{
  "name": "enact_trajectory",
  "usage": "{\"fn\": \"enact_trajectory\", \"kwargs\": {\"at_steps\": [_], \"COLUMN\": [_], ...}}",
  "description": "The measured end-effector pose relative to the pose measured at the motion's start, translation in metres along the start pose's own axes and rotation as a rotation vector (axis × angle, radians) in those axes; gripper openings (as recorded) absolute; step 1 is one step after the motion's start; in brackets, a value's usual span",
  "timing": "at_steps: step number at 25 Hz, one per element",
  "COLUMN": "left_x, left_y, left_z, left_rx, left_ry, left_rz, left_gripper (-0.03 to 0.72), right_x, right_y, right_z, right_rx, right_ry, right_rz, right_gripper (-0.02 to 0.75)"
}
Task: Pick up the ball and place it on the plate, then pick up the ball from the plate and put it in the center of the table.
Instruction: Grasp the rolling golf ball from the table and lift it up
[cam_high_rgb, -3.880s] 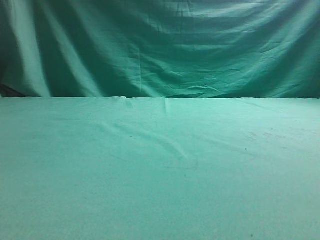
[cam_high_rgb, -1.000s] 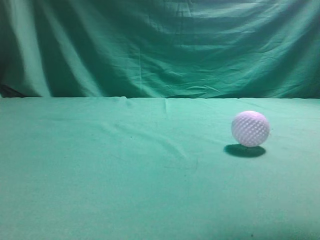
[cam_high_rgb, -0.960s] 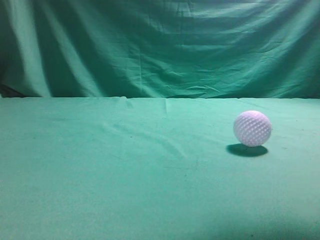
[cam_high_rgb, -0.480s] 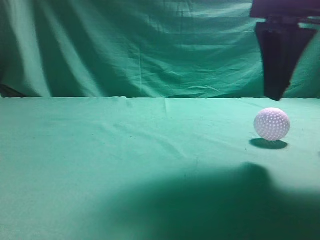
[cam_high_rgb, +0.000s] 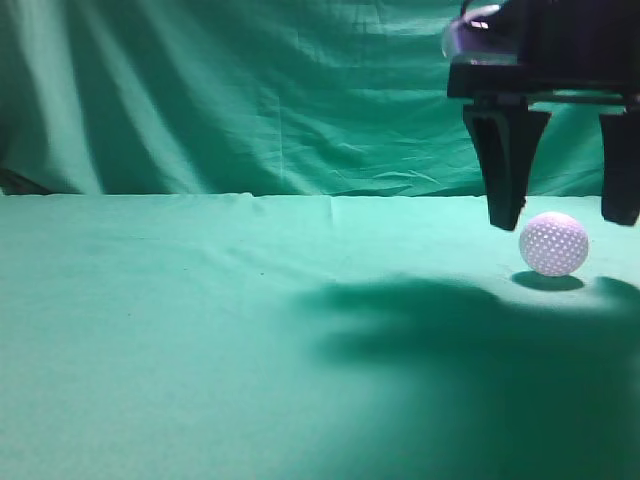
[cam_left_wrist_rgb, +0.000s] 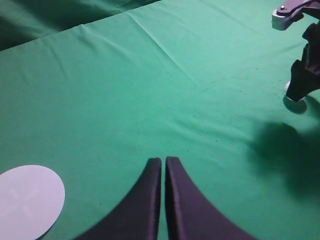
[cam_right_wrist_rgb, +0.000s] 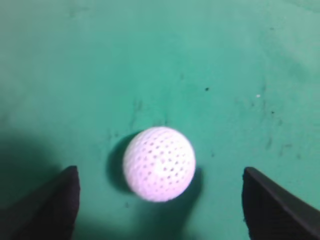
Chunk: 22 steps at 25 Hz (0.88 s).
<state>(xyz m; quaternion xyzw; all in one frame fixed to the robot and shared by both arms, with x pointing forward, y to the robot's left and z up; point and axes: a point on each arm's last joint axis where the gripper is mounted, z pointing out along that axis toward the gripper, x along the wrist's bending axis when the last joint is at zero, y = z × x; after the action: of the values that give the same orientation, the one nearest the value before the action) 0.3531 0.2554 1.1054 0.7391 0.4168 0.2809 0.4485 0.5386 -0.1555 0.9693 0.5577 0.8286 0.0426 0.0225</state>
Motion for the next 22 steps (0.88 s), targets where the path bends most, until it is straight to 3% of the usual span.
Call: {"fn": "enact_trajectory", "kwargs": {"at_steps": [11,12,13,17,22], "left_x": [0.000,0.000,0.000,0.000,-0.001], "left_y": [0.000,0.000,0.000,0.000,0.001], "left_z": [0.000,0.000,0.000,0.000,-0.003], "left_rx": [0.000,0.000,0.000,-0.002,-0.018], "left_ry": [0.000,0.000,0.000,0.000,0.006], "left_rz": [0.000,0.000,0.000,0.001,0.004], "left_gripper": [0.000,0.000,0.000,0.000,0.000], "right_x": [-0.005,-0.005,-0.005,-0.005,-0.005], "right_y": [0.008,0.009,0.009,0.009,0.010], "right_z": [0.028,0.030,0.030,0.030,0.029], "right_rx": [0.039,0.040,0.040,0.042,0.048], "right_ry": [0.019,0.019,0.019,0.019,0.019], "right_rz": [0.034,0.034,0.032,0.033,0.033], "right_gripper": [0.580,0.519,0.521,0.328,0.326]}}
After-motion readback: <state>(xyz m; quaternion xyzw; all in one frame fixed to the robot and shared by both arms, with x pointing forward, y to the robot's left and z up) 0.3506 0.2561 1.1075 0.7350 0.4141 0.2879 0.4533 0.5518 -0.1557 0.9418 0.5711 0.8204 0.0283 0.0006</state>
